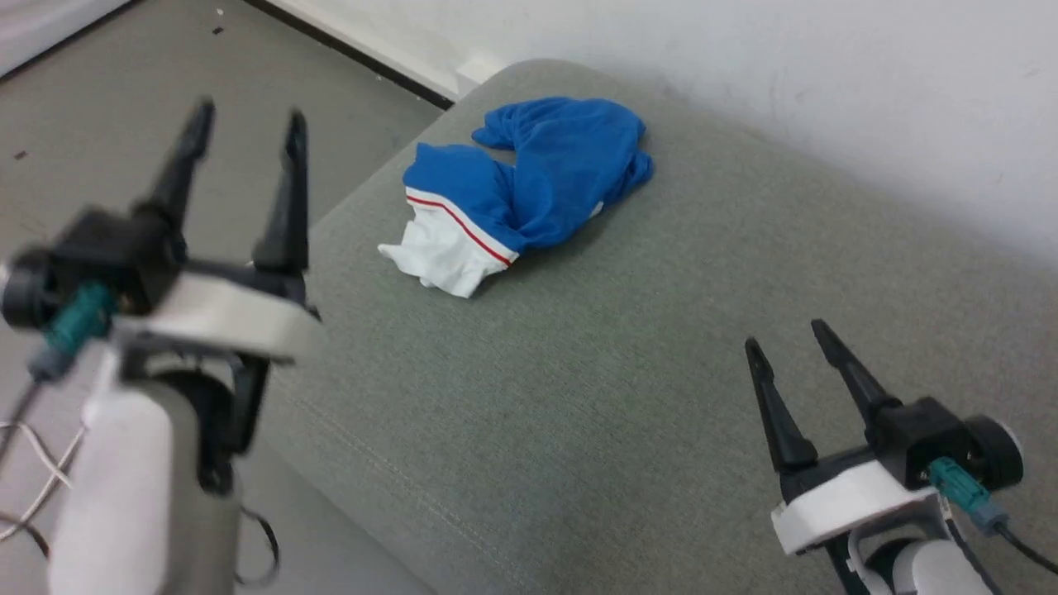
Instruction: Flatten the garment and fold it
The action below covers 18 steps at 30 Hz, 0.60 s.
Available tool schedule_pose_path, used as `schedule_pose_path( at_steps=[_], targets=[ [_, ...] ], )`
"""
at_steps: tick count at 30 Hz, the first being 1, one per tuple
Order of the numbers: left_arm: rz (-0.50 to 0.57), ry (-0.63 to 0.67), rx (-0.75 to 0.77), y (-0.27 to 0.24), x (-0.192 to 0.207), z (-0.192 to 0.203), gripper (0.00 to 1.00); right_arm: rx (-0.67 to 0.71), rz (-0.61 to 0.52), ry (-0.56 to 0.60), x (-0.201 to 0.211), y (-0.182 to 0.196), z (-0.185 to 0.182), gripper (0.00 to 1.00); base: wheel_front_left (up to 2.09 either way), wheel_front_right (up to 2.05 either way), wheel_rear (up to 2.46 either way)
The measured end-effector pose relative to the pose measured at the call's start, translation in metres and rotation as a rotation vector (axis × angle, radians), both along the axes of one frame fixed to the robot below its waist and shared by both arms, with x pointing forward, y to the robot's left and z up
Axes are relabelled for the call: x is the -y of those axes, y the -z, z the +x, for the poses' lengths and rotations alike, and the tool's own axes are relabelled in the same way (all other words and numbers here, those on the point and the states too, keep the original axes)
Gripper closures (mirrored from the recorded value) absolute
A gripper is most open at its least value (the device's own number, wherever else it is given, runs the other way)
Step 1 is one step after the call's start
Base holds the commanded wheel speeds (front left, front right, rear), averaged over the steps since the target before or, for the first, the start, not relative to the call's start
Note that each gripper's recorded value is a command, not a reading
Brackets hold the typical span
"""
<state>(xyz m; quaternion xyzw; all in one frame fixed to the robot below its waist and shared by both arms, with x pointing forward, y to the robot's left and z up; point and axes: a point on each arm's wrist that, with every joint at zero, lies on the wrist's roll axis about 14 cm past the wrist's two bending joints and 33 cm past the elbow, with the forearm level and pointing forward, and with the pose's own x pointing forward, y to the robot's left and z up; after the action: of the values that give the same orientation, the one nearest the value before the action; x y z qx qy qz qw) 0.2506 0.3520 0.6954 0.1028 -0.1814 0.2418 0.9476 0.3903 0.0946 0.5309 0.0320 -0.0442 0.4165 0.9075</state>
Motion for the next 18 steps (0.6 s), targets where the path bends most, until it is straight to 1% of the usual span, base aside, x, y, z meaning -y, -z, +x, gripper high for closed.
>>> schedule_pose_path(
  at_steps=[2, 6, 8, 10, 13, 18],
  targets=[
    [0.039, 0.012, -0.024, -0.017, -0.007, 0.017, 0.00, 0.016, 0.002, -0.009, -0.002, -0.007, 0.006, 0.00, 0.00, 0.00, 0.00],
    [0.021, 0.046, -0.089, -0.031, -0.019, 0.058, 0.00, 0.045, -0.006, -0.011, 0.004, -0.014, 0.023, 0.00, 0.00, 0.00, 0.00],
    [0.040, 0.049, -0.151, -0.031, -0.025, 0.079, 0.00, 0.045, -0.016, -0.010, 0.009, -0.012, 0.030, 0.00, 0.00, 0.00, 0.00],
    [0.021, 0.053, -0.184, -0.030, -0.031, 0.098, 0.00, 0.043, -0.008, -0.007, 0.013, -0.013, 0.036, 0.00, 0.00, 0.00, 0.00],
    [-0.023, 0.047, -0.266, -0.014, -0.043, 0.124, 0.00, 0.032, -0.004, 0.012, 0.023, -0.011, 0.044, 0.00, 0.00, 0.00, 0.00],
    [-0.116, 0.040, -0.439, 0.037, -0.058, 0.161, 0.00, 0.028, -0.013, 0.055, 0.044, -0.006, 0.061, 0.00, 0.00, 0.00, 0.00]
  ],
)
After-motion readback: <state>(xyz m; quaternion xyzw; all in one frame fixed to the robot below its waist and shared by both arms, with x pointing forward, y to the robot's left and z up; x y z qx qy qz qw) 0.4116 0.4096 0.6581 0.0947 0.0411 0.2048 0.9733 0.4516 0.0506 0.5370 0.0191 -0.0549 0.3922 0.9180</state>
